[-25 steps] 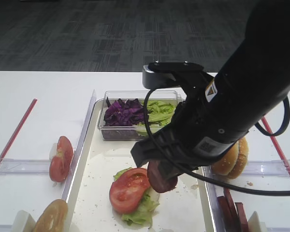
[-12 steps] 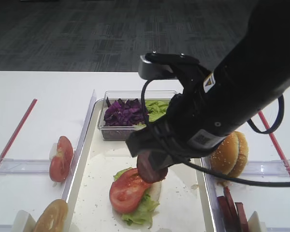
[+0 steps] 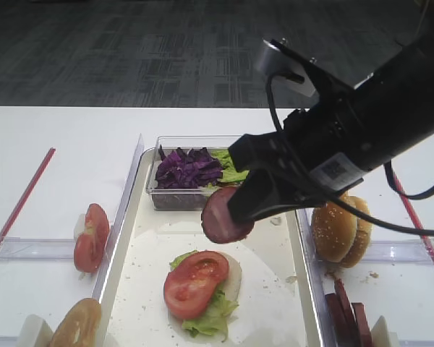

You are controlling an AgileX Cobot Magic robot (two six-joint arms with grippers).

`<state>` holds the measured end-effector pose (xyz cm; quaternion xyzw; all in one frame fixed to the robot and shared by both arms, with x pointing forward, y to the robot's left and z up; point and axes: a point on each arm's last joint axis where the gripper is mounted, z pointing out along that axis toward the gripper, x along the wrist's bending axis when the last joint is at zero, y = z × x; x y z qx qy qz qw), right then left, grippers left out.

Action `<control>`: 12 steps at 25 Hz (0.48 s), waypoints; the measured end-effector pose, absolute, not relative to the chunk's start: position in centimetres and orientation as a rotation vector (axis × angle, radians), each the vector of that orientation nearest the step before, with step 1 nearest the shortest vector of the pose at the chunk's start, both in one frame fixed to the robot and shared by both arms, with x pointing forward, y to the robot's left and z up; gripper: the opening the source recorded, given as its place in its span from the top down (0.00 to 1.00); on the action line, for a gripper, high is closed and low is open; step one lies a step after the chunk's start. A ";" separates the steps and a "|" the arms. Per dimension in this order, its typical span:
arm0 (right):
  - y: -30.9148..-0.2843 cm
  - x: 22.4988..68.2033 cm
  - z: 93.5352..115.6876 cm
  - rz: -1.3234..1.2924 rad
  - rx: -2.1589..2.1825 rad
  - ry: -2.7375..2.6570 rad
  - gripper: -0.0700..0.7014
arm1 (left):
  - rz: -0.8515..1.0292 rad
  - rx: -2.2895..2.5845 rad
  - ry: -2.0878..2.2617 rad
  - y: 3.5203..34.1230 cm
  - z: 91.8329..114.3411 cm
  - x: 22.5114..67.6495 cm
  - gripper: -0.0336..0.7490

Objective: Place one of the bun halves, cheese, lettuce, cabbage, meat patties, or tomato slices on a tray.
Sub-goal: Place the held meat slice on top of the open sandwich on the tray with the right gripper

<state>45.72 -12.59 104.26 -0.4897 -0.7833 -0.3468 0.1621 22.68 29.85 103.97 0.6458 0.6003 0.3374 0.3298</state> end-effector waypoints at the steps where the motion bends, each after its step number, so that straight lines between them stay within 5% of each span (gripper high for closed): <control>1: -12.6 45.5 104.0 -0.994 -1.381 -2.222 0.74 | 0.883 1.689 1.570 29.9 104.0 22.7 0.33; 12: -11.9 44.5 101.7 -1.095 -1.252 -2.077 0.74 | 0.883 1.689 1.570 29.9 104.0 22.7 0.33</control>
